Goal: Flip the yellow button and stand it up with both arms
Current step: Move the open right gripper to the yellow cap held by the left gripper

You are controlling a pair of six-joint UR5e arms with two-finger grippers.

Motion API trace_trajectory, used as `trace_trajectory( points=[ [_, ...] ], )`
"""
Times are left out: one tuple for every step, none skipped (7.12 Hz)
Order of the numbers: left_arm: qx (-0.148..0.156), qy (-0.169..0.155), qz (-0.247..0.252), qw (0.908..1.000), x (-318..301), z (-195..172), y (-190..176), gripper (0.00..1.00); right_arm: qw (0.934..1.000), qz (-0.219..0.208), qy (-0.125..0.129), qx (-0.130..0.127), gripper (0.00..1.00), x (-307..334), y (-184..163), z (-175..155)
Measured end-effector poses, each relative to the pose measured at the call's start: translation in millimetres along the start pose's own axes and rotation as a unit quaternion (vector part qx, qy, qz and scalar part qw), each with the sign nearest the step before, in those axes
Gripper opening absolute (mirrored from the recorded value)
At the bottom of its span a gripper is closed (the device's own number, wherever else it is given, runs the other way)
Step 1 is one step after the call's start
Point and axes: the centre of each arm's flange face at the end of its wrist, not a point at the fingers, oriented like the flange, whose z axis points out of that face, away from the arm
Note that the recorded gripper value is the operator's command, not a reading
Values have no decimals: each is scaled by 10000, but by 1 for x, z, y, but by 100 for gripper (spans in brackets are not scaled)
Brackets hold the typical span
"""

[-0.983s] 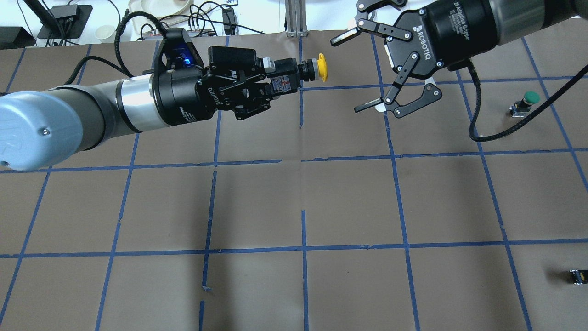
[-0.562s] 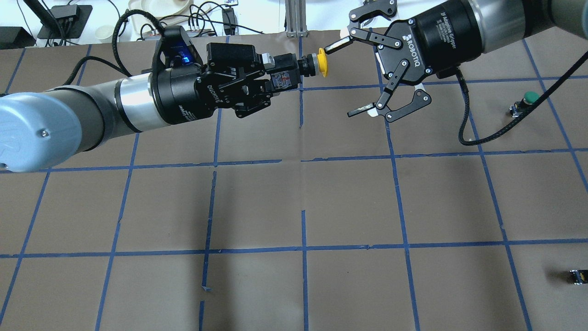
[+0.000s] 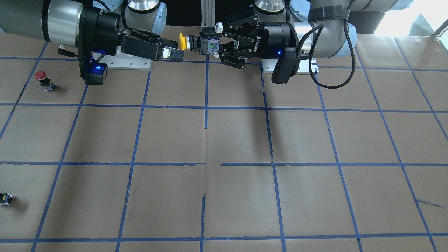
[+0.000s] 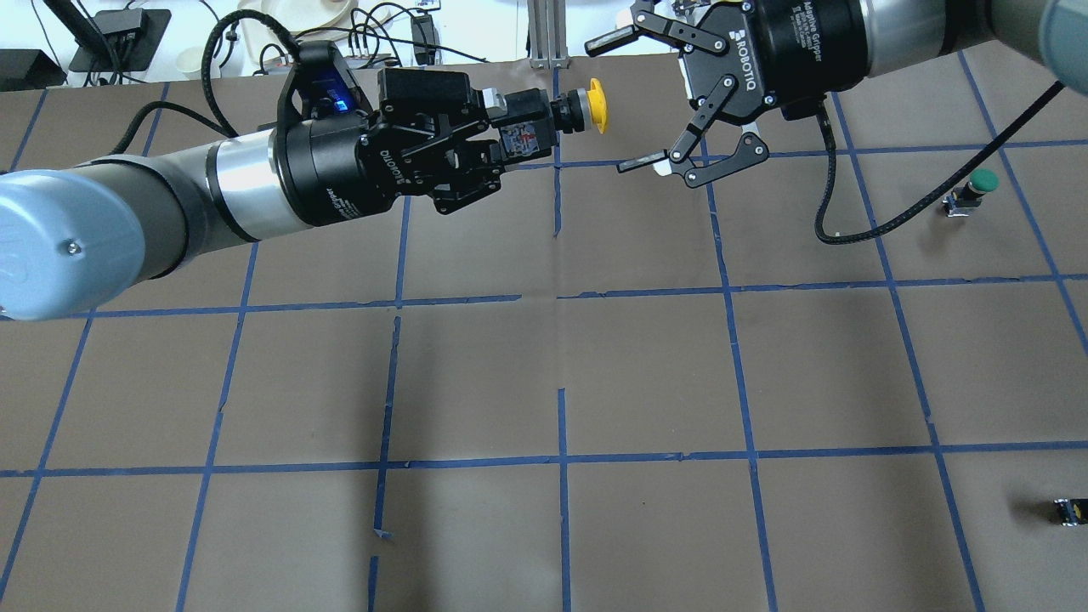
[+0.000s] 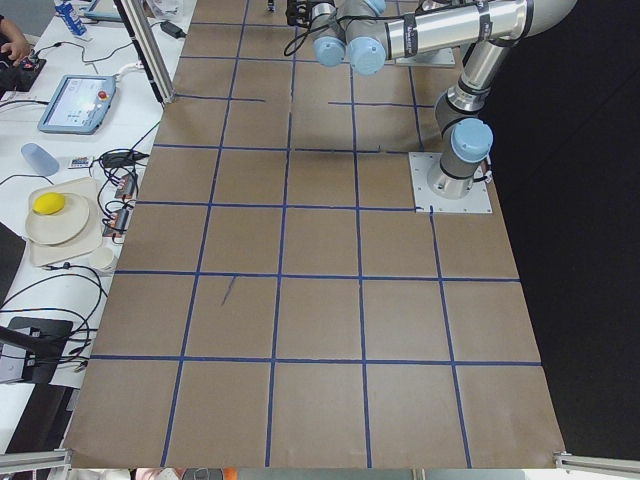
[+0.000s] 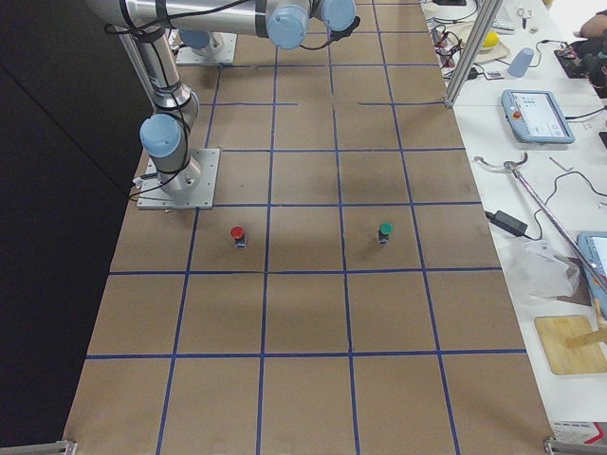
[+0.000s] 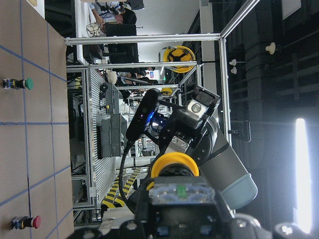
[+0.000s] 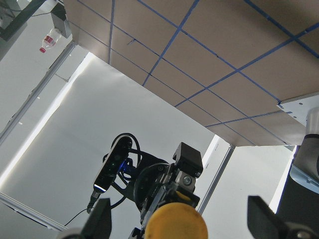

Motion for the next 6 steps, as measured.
trace_trajectory(
  points=[
    [-1,1,-9,10000,-1,0,0,4,10000,-62,28,-15,92,0,5,4],
    [-1,1,-16,10000,-2,0,1,4,9999,-107,26,-25,92,0,11,6],
    [-2,1,-18,10000,-1,0,0,4,9999,-131,32,-25,76,0,14,7],
    [-2,2,-16,10000,-1,0,0,4,9999,-145,42,-21,51,0,15,7],
    [-2,1,-16,10000,-1,0,0,4,9999,-155,52,-18,26,1,15,7],
    [-2,1,-19,10000,-2,0,0,4,9998,-168,68,-9,18,1,16,7]
  ],
)
